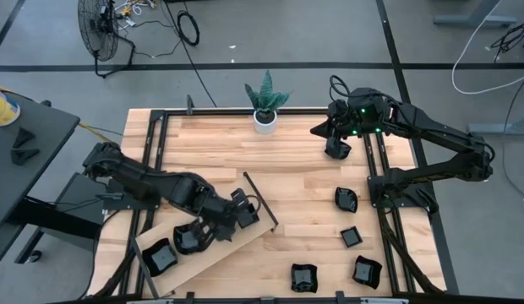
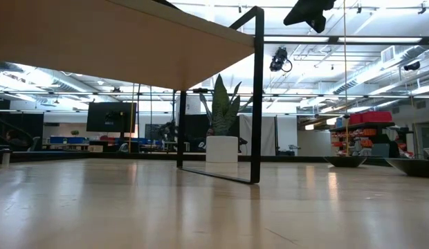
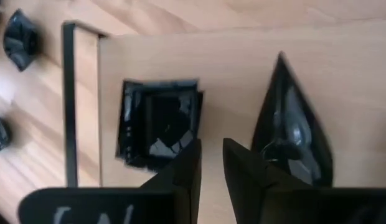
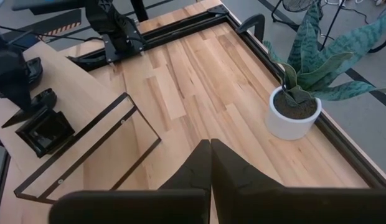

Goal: Pick & Place Mini shaped plates
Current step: Stack the black square plate on top of the black square plate on the shelf

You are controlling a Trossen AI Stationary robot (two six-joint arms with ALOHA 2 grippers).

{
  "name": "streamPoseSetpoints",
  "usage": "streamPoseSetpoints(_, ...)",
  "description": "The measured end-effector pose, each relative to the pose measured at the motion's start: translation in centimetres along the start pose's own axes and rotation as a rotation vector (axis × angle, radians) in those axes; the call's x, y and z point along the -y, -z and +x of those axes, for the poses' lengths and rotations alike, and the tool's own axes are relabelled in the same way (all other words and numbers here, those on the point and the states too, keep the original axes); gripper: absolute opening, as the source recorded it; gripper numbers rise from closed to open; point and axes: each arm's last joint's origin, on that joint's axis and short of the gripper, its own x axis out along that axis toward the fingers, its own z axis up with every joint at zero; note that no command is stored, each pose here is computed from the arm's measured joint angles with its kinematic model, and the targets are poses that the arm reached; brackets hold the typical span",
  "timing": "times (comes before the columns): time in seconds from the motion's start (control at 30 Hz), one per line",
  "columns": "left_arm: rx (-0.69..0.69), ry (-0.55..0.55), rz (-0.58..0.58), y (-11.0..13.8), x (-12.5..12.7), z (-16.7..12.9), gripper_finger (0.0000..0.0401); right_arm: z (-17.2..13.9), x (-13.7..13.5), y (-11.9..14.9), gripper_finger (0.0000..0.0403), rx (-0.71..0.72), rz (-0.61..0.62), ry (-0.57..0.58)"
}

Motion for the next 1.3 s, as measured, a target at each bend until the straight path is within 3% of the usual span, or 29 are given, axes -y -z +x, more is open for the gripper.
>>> streamPoseSetpoints(0.17,-0.028,-0.041,-0.013,0.46,-0.62,0.01,0.0059,0.01,0.0,0.01,0.0004,-0.001,0.012,0.0)
streamPoseSetpoints(0.4,-0.043,-0.036,0.086,0.42,-0.37,-0.01,0.0063,0.01,-0.01,0.01,0.0004,-0.001,0.017,0.0)
streamPoseSetpoints(1.07,-0.054,-0.031,0.088,0.73,-0.38,0.65,0.0088,0.01,-0.02,-0.14,0.0004,0.015,0.016,-0.002)
streamPoseSetpoints(1.3,-0.037,-0.082,0.082,0.43,-0.72,0.65,0.0087,0.01,-0.03,-0.2,0.0004,0.021,0.015,-0.003)
